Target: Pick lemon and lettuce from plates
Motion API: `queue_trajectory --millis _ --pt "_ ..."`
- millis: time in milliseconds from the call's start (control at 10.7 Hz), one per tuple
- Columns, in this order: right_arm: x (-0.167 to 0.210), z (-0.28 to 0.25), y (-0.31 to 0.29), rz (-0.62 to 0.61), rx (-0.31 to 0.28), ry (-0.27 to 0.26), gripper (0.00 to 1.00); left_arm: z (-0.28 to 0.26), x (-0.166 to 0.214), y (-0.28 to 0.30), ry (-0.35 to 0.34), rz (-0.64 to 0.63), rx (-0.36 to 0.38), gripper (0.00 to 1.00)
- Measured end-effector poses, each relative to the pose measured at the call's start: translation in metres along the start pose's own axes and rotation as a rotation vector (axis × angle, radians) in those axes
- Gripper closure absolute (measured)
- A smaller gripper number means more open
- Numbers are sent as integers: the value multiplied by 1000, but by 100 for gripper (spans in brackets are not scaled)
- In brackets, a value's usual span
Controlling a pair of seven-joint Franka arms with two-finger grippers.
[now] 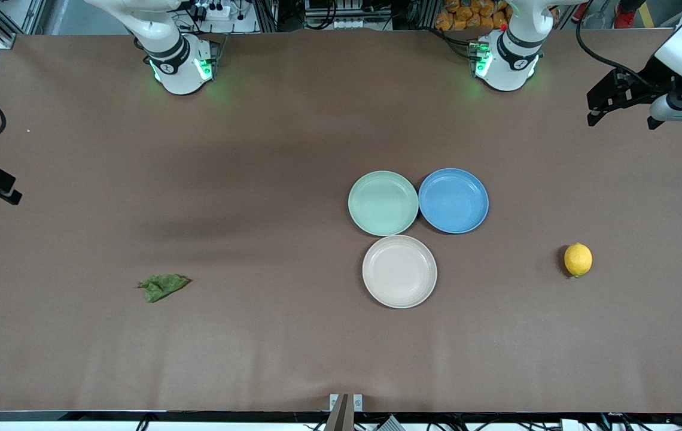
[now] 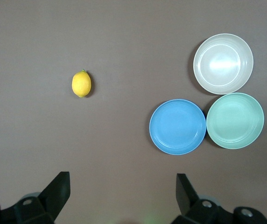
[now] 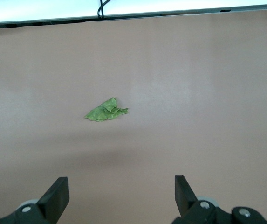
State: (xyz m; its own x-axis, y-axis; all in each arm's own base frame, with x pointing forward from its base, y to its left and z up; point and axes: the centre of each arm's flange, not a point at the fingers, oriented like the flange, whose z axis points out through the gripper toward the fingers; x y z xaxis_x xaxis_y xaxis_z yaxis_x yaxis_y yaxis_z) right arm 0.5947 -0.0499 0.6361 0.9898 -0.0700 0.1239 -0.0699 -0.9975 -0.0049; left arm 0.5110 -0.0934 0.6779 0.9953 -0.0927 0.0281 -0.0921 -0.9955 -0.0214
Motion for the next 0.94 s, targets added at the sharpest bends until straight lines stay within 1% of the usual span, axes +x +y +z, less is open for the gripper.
queue_trajectory --millis 187,468,655,749,936 --pt "-5 -9 1 2 3 9 0 -1 0 0 1 0 0 0" --pt "-16 -34 0 1 7 47 0 -1 0 0 1 -2 0 0" --pt "-21 -40 0 -1 7 53 0 -1 0 0 1 -4 0 0" --pt "-21 -34 0 -8 8 39 0 -1 0 0 1 -4 0 0" --pt "-24 -4 -1 -35 10 -22 0 -1 0 0 0 -4 0 0"
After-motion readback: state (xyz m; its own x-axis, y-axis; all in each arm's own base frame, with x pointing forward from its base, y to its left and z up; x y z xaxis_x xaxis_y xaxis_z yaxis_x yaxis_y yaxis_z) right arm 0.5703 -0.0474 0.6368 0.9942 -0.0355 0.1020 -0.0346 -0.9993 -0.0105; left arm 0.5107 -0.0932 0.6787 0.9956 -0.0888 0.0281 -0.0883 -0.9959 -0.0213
